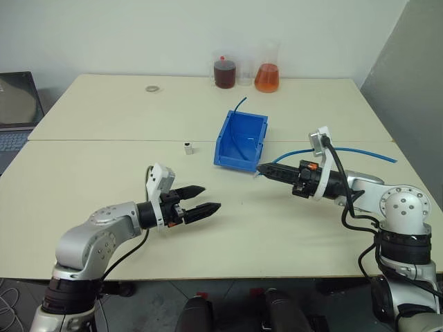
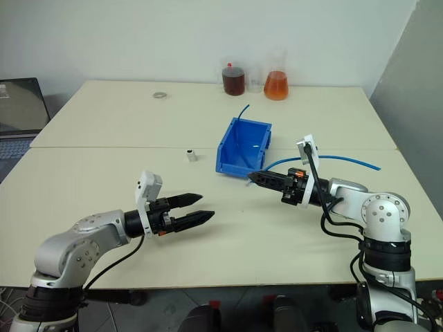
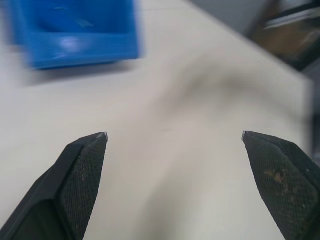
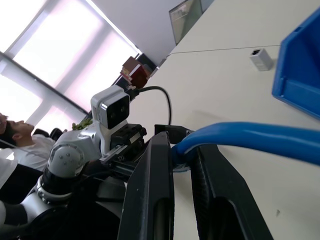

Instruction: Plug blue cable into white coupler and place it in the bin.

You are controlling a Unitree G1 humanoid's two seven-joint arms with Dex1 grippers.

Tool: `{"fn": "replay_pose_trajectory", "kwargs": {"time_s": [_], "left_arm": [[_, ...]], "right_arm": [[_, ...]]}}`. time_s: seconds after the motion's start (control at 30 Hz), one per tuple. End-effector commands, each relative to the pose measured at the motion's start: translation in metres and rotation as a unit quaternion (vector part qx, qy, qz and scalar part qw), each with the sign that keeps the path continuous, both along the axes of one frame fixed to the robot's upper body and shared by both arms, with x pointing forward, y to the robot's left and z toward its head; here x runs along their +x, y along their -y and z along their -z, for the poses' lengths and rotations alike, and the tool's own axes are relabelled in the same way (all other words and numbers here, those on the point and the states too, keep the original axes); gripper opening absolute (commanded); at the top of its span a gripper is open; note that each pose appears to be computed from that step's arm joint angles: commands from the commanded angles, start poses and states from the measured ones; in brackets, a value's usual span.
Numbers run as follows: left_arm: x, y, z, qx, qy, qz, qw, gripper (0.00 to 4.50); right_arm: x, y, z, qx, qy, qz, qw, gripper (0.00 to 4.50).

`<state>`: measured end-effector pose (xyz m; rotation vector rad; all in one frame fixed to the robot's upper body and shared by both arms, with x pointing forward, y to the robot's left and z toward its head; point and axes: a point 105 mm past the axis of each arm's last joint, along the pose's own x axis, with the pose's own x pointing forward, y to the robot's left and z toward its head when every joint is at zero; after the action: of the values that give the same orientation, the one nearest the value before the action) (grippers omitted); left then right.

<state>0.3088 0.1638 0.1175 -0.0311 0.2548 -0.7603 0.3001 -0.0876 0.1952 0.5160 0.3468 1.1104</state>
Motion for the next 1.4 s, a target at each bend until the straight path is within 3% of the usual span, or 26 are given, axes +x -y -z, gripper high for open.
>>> {"fn": "replay_pose_trajectory", "kwargs": {"time_s": [0.03, 0.3, 0.5, 0.8, 1.07, 1.1, 1.23, 1.4], "left_arm": [[0.040, -0.038, -0.011, 0.058, 0.089, -0.194, 0.975, 4.46], [0.101, -0.029, -0.005, 0.057, 0.099, -0.342, 0.933, 4.46], [0.133, -0.021, 0.012, 0.058, 0.066, -0.380, 0.921, 4.46], [0.155, 0.014, 0.004, 0.026, 0.059, -0.332, 0.941, 4.46], [0.160, 0.009, 0.003, 0.039, 0.060, -0.343, 0.937, 4.46], [0.160, 0.009, 0.002, 0.036, 0.060, -0.343, 0.937, 4.10], [0.161, 0.007, 0.001, 0.040, 0.067, -0.349, 0.934, 3.48], [0.163, 0.004, -0.009, 0.049, 0.087, -0.346, 0.933, 2.30]], "right_arm": [[-0.004, 0.002, -0.018, 0.017, 0.041, 0.013, 0.999, 0.20], [-0.002, -0.005, -0.020, 0.015, 0.048, 0.014, 0.999, 0.20], [0.002, -0.005, -0.020, 0.008, 0.057, 0.023, 0.998, 0.20], [0.002, -0.002, -0.023, 0.004, 0.063, 0.031, 0.998, 0.20], [0.003, 0.000, -0.023, 0.003, 0.065, 0.041, 0.997, 0.20], [0.004, 0.000, -0.023, 0.003, 0.065, 0.042, 0.997, 0.20], [0.006, 0.002, -0.023, 0.008, 0.065, 0.050, 0.997, 0.20], [0.009, 0.005, -0.020, 0.012, 0.058, 0.060, 0.996, 0.20]]}}
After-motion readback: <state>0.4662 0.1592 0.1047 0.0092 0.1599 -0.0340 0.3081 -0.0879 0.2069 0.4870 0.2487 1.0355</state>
